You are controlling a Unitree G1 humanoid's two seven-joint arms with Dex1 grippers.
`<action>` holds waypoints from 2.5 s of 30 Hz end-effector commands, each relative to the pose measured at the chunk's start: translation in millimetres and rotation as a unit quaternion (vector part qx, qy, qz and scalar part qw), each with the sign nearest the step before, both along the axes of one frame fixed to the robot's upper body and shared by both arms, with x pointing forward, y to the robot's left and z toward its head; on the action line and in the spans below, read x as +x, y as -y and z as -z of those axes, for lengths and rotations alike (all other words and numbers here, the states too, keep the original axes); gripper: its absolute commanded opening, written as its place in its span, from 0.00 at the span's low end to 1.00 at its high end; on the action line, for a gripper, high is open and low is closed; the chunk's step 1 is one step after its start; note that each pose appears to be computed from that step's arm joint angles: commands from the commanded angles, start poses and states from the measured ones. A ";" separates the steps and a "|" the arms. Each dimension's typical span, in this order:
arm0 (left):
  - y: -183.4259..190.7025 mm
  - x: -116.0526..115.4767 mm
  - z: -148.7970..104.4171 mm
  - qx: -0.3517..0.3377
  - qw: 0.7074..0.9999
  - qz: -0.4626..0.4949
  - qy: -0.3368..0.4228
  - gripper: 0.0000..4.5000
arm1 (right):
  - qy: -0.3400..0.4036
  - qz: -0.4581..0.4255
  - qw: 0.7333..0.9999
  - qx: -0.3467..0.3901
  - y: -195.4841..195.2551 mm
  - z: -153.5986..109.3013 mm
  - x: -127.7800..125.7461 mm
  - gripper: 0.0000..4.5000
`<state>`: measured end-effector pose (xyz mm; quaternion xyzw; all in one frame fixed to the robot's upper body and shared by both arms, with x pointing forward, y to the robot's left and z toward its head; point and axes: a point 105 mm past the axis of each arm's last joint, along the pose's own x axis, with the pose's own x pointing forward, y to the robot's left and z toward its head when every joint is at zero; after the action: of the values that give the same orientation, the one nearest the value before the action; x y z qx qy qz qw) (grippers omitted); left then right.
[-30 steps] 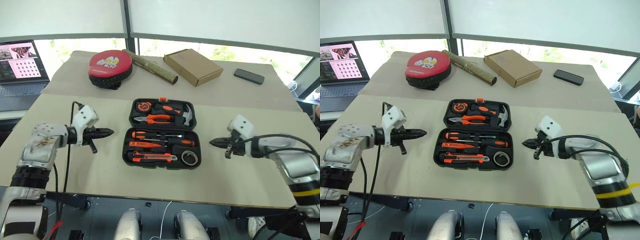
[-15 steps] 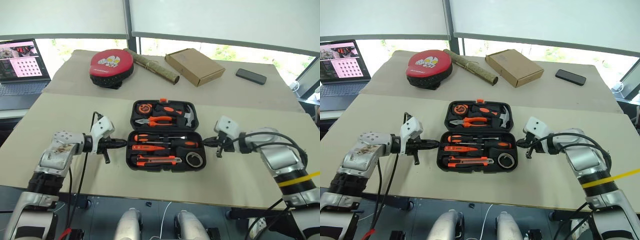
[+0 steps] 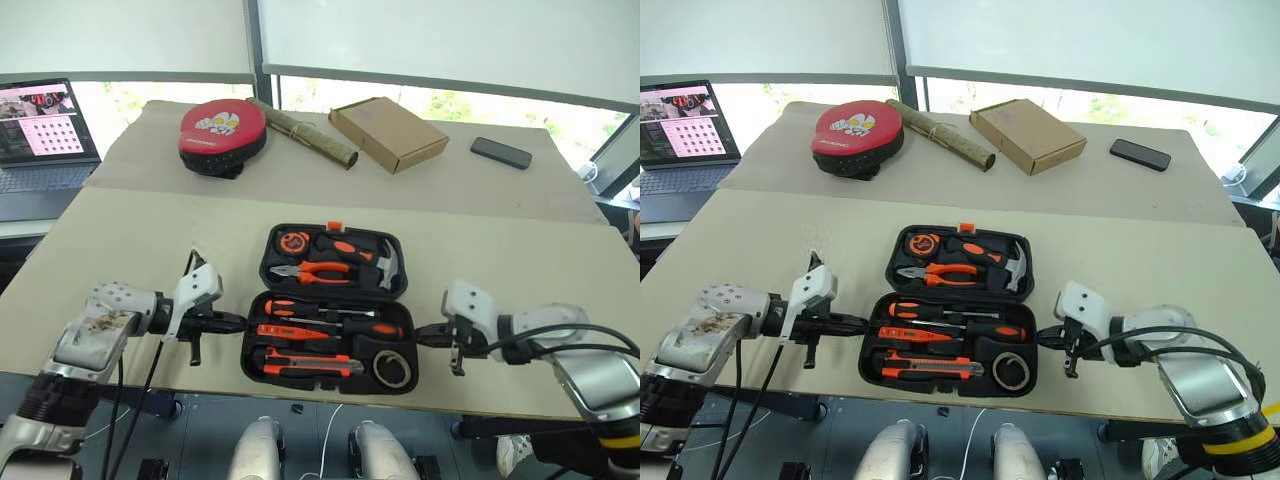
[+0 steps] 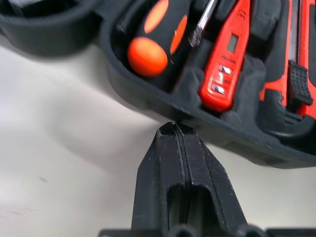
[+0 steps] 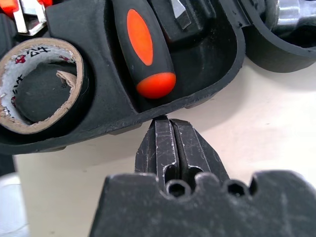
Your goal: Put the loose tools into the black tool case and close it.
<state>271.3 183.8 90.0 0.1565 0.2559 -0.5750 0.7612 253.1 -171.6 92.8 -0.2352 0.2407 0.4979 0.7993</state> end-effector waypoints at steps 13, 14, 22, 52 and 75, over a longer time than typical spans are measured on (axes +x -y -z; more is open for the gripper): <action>-21.4 63.1 -57.5 -0.120 0.961 -0.225 -0.110 0.81 | -0.002 0.203 0.970 0.133 45.1 -64.5 38.8 0.78; -13.3 69.3 -57.7 -0.130 0.951 -0.244 -0.137 0.81 | -0.022 0.223 0.962 0.154 42.4 -64.4 47.3 0.78; 18.4 101.0 -52.3 -0.143 0.921 -0.311 -0.186 0.81 | -0.104 0.294 0.926 0.211 19.8 -52.5 87.0 0.78; 56.9 110.1 -113.9 -0.270 0.935 -0.214 0.087 0.00 | 0.041 0.277 0.916 0.285 -4.2 -108.5 109.9 0.00; -3.9 67.4 -68.2 -0.134 0.859 -0.295 0.396 0.00 | 0.405 0.085 0.907 0.075 2.6 -58.8 27.2 0.00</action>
<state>335.4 156.4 147.0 0.1532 -0.0981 -0.3169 0.9309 288.2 -172.8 141.5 -0.2743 -0.0809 0.3050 0.9084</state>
